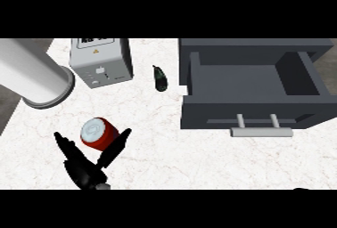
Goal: Pick up the can, place it into the drawer and close the drawer
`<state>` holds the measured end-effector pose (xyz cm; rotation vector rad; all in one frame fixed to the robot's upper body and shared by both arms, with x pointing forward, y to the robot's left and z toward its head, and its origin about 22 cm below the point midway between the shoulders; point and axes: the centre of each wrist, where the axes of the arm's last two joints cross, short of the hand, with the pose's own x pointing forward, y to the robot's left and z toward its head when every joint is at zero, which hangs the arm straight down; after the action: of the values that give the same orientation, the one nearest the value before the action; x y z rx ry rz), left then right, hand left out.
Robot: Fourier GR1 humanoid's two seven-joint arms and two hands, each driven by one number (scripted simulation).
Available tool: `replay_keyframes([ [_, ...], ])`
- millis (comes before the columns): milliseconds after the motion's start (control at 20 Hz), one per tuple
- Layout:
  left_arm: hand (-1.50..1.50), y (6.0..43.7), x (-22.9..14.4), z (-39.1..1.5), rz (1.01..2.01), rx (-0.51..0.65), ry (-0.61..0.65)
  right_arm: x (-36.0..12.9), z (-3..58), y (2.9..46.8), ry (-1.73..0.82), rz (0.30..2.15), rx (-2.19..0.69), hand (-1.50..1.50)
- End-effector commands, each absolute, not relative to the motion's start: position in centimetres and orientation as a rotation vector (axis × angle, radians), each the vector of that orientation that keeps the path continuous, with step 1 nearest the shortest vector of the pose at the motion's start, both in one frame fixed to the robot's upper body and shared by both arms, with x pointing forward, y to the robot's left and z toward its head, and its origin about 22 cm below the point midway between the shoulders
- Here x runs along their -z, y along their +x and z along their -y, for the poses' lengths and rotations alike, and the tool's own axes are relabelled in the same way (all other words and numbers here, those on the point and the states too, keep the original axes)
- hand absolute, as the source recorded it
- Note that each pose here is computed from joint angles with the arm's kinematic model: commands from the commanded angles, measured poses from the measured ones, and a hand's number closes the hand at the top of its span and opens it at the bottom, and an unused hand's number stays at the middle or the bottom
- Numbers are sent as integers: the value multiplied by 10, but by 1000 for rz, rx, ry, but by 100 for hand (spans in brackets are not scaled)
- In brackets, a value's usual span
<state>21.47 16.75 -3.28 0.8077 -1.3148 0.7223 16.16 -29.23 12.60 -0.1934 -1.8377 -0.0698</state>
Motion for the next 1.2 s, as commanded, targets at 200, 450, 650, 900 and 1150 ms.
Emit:
replay_keyframes([
  [200,-150,198,67,-198,1309,-779,781,-106,303,165,-200,1827,80,-150],
  [450,-150,215,99,-201,1281,-810,786,-136,302,164,-221,1821,59,-150],
  [650,-150,223,124,-204,1275,-811,788,-131,299,150,-210,1851,68,-150],
  [900,-150,211,147,-225,1323,-788,765,-128,319,178,-208,1849,68,-150],
  [1150,-150,243,138,-223,1359,-734,727,-123,290,164,-215,1832,51,-150],
])
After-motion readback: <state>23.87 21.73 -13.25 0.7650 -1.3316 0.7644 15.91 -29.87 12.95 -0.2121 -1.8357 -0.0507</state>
